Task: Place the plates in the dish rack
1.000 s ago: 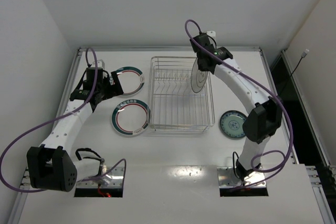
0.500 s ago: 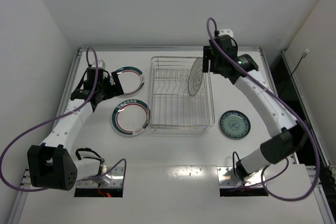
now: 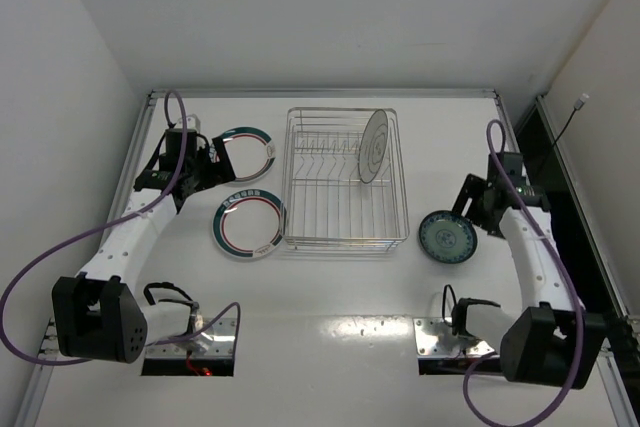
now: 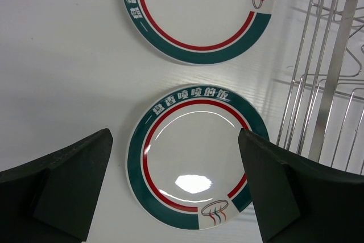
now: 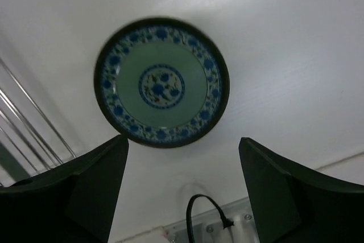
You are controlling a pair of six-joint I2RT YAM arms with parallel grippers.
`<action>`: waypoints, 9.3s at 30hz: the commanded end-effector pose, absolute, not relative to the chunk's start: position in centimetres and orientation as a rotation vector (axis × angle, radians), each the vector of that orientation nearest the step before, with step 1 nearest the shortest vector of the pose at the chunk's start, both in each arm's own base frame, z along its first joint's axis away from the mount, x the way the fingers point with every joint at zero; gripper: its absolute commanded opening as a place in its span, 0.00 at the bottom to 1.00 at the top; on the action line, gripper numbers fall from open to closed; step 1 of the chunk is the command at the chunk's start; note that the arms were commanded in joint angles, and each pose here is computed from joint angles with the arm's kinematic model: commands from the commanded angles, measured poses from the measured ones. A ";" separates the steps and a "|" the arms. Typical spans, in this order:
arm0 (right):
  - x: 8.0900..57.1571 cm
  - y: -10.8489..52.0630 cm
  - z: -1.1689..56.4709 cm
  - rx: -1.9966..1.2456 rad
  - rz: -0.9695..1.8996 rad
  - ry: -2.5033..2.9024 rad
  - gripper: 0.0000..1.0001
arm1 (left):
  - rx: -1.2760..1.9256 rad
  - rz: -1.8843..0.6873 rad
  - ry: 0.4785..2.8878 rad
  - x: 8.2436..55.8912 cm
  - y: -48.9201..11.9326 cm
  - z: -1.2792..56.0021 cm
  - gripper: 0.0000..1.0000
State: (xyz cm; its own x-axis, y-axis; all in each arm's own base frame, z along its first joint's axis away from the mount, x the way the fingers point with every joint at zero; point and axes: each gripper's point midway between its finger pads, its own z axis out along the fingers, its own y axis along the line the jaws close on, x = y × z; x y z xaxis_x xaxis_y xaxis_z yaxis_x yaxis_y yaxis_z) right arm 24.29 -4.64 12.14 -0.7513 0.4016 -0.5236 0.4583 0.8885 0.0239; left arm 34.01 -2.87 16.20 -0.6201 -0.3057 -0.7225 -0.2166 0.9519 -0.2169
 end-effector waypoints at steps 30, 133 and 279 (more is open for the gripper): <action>20.2 0.5 -1.0 1.333 0.749 2.608 0.64 | -0.348 -0.122 2.241 34.8 -2.8 17.0 0.91; 41.6 9.3 19.7 0.292 -0.551 2.246 0.00 | -0.343 -0.132 2.243 35.0 -3.0 17.1 0.91; 24.6 19.6 14.9 -0.244 0.510 2.325 0.71 | -0.457 -1.029 2.001 43.4 -1.7 15.9 0.00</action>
State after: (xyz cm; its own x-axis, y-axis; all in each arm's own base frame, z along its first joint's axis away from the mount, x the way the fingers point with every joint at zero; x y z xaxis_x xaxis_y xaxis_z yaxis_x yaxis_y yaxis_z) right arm 23.82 18.82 13.42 -0.7285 -0.0513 -0.6832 -0.3110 0.9133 0.2630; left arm 43.28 -1.11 12.38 -0.6296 -0.6396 -0.4411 -0.0757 0.6155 -0.7845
